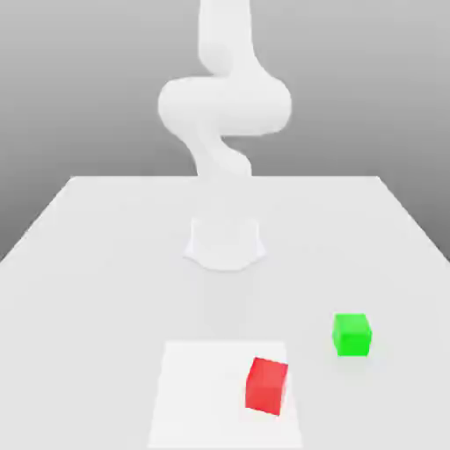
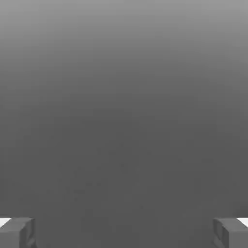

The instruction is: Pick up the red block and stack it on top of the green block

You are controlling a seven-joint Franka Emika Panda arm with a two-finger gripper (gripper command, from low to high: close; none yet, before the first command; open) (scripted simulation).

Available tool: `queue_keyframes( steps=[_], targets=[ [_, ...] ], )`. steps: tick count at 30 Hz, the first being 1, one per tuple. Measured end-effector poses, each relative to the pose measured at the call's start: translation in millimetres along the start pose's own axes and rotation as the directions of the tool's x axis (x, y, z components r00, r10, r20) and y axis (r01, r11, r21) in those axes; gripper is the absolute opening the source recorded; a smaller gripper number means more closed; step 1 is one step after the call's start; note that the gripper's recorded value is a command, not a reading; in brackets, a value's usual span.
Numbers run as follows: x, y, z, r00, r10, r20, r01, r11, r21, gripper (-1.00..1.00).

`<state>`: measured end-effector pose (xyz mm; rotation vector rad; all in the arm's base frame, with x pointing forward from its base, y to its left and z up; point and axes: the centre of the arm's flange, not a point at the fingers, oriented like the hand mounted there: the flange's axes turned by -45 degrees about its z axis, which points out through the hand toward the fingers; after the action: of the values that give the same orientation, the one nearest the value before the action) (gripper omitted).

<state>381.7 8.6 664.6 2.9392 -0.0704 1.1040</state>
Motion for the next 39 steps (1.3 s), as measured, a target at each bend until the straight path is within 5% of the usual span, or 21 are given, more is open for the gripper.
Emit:
queue_keyframes(
  steps=[10, 21, 27, 28, 39],
  targets=[
    [-80, -24, 211, 0.942, 0.118, 0.314, -0.097, 0.992, -0.081, 0.0],
    [-252, -45, 358, 0.755, 0.248, 0.607, -0.18, 0.969, -0.172, 0.0],
    [-306, -45, 408, 0.729, 0.266, 0.631, -0.192, 0.964, -0.185, 0.0],
    [-312, -45, 414, 0.729, 0.265, 0.631, -0.191, 0.964, -0.185, -1.0],
    [-287, -46, 386, 0.729, 0.266, 0.63, -0.192, 0.964, -0.185, -1.0]
  ],
)
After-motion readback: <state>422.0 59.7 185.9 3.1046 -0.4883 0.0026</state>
